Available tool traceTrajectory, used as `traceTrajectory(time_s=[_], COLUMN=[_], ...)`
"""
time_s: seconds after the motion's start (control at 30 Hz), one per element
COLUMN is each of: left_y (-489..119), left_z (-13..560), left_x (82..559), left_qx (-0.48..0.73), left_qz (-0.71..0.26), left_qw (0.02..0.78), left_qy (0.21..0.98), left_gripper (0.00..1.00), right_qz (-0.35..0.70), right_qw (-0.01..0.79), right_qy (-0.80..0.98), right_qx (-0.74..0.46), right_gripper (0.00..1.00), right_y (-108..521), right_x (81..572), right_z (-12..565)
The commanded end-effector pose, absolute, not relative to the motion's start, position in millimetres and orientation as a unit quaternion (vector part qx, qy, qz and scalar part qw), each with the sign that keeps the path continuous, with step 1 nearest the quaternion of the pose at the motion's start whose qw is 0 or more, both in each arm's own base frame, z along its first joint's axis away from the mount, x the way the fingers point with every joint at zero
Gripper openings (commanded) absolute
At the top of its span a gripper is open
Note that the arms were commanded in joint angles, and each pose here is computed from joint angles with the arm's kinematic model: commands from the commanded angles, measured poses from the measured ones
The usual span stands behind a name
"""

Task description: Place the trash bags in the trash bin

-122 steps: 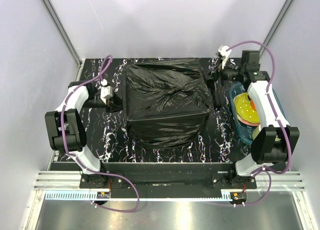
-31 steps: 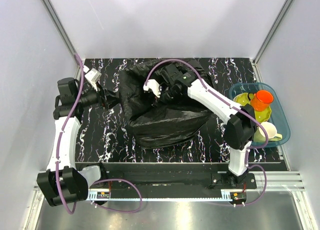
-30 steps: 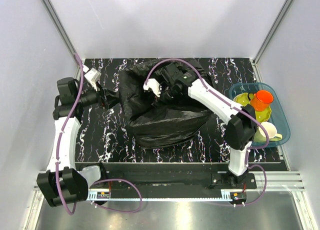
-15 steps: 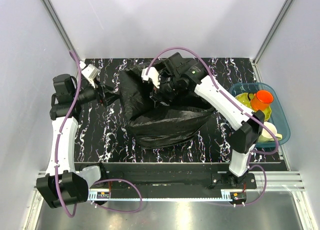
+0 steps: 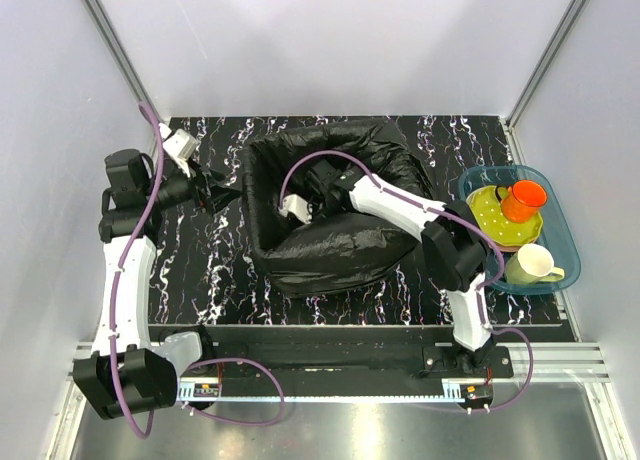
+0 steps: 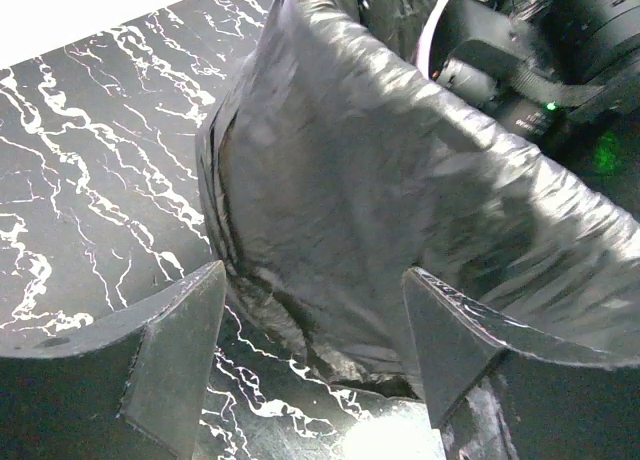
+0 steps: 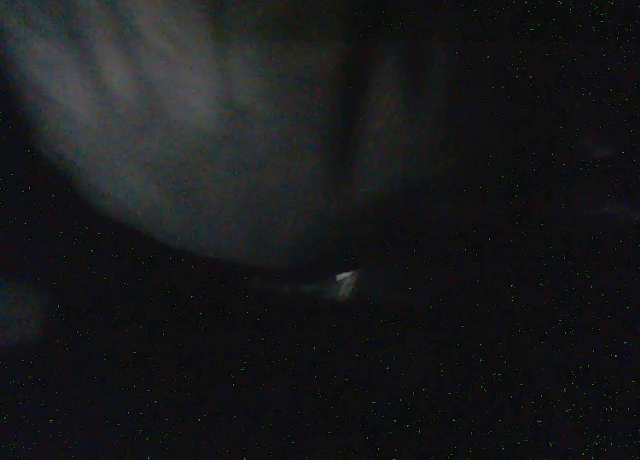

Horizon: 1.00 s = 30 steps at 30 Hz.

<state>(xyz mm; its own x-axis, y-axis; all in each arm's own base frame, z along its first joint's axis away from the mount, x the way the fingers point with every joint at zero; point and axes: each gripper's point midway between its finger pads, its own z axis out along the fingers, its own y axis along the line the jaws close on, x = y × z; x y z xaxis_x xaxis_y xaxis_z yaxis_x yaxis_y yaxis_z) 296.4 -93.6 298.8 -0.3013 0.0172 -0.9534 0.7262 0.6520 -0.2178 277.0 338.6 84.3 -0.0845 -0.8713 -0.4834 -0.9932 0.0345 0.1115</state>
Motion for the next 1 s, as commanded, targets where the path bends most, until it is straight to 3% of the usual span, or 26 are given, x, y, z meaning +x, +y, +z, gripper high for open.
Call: traceTrajectory(time_s=[0.0,0.3,0.63,0.97], left_y=[-90.5,-87.7,-86.5,-88.4], left_z=[301.3,294.5,289.7,295.6], left_x=[293.9,297.0,297.0,293.6], left_qx=[0.261,0.261,0.262,0.264], left_qz=[-0.313,-0.31,-0.307,-0.311], left_qw=[0.545,0.536,0.53,0.532], left_qy=[0.733,0.741,0.746,0.742], left_gripper=[0.75,0.76,0.76,0.76], right_qz=[0.181,0.162,0.125,0.136], right_qw=[0.152,0.068,0.001,0.119], right_qy=[0.694,0.704,0.684,0.694], right_qx=[-0.68,-0.688,-0.719,-0.697], right_gripper=[0.89,0.89,0.89,0.9], right_y=[335.7,315.7,301.0,325.6], right_x=[291.2,280.8,276.2,291.7], right_z=[65.8,18.0,7.1,86.3])
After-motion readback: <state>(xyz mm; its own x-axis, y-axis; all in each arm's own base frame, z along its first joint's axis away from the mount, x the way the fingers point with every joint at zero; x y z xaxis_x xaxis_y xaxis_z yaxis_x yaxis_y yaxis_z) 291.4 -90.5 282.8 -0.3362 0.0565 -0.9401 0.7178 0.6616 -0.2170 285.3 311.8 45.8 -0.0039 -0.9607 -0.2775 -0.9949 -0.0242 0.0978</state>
